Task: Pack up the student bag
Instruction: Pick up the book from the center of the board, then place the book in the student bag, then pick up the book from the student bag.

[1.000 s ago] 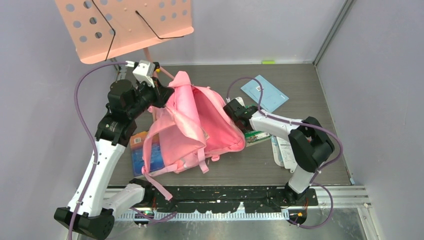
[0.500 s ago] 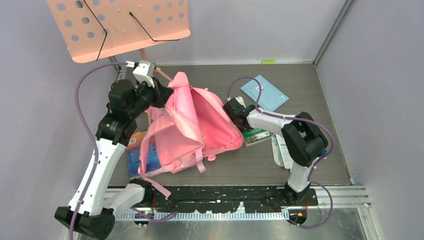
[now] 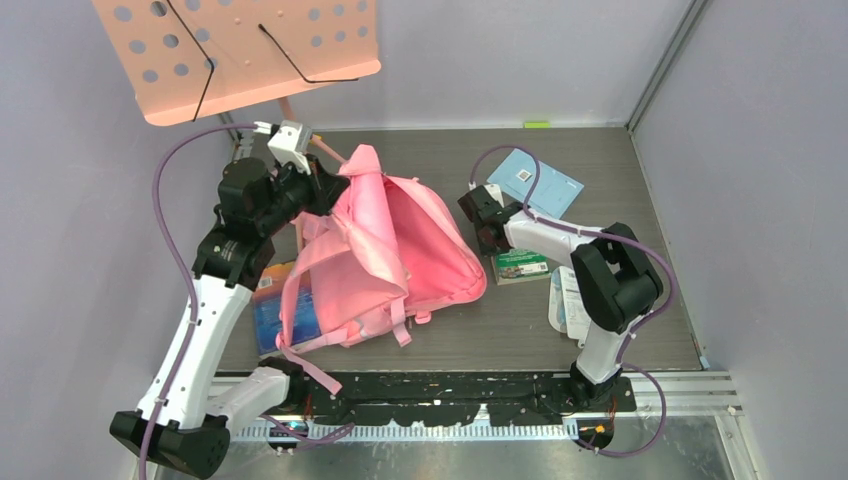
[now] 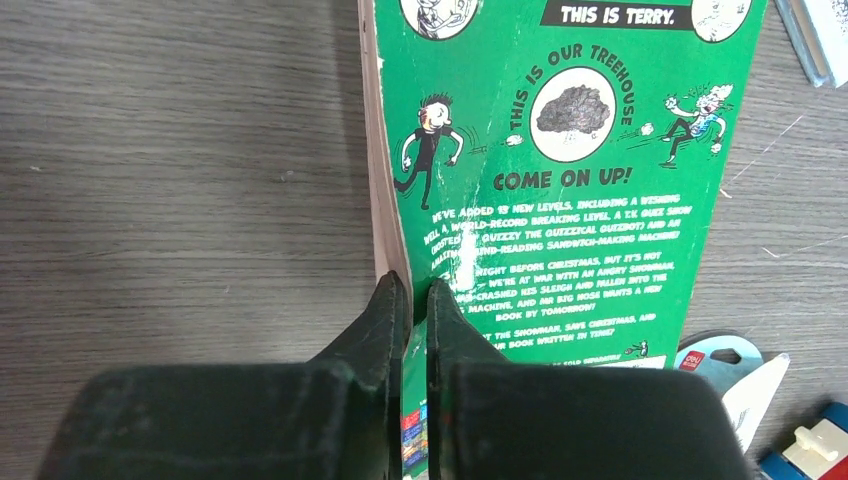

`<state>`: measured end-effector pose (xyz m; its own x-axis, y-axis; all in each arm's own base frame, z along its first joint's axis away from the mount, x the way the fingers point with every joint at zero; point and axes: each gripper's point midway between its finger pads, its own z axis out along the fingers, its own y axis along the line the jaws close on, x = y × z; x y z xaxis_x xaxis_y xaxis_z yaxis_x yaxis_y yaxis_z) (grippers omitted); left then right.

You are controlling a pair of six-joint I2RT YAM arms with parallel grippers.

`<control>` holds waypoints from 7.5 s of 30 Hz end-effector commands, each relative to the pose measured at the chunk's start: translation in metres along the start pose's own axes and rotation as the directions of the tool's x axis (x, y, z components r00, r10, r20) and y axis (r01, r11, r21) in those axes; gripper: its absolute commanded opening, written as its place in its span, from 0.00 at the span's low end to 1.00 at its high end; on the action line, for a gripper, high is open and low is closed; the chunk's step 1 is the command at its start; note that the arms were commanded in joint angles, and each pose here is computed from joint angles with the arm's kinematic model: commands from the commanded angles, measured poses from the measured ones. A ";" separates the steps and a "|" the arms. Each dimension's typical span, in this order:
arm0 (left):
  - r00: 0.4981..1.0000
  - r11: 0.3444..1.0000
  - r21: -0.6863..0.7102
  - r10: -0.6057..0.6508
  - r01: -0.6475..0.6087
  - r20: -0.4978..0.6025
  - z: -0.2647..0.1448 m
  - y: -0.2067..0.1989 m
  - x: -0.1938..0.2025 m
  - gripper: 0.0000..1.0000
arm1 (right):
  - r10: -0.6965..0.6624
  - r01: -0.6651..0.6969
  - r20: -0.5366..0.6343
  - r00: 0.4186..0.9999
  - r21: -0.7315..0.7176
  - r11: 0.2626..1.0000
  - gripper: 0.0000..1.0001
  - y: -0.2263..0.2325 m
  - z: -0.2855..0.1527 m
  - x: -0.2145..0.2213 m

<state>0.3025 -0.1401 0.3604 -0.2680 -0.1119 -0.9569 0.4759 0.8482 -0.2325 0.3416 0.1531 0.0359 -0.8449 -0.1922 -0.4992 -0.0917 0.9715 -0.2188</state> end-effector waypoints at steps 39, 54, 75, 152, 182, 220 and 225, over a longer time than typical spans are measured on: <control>0.996 0.975 0.204 -0.076 0.086 -0.055 0.087 -0.143 0.049 0.95 | 0.403 -0.417 0.496 0.769 -0.088 0.904 0.01 -0.118 -0.136 -0.054; 0.978 0.793 0.578 -0.105 0.192 -0.181 0.144 -0.267 0.138 0.93 | 0.470 -0.462 0.509 0.721 -0.153 0.874 0.01 -0.119 -0.145 -0.047; 0.953 0.747 0.594 -0.210 0.299 -0.217 0.186 -0.316 0.217 0.95 | 0.530 -0.503 0.503 0.683 -0.202 0.840 0.01 -0.117 -0.149 -0.048; 0.870 0.876 -0.024 -0.481 0.481 -0.111 0.035 -0.124 0.167 0.00 | 0.682 -0.385 0.200 0.704 -0.699 0.602 0.99 -0.024 -0.214 -0.078; 0.835 0.909 -0.227 -0.413 0.351 -0.363 0.048 -0.011 0.196 0.78 | 0.460 -0.352 -0.096 0.882 -0.784 0.511 0.78 0.114 -0.127 -0.063; 0.813 0.894 -0.172 -0.448 0.414 -0.372 0.064 -0.003 0.229 0.13 | 0.447 -0.250 -0.149 0.882 -0.952 0.175 0.49 0.173 -0.189 -0.092; 0.812 0.895 -0.170 -0.445 0.412 -0.377 0.063 -0.002 0.231 0.13 | 0.408 -0.204 -0.126 0.904 -0.967 0.154 0.46 0.179 -0.198 -0.083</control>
<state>0.2969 -0.1804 0.1147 -0.7474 -0.2903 -0.5976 0.0808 0.8531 -0.5154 0.3163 0.3337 0.1259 -0.8901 0.3105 -0.3337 -0.1227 0.5418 0.8315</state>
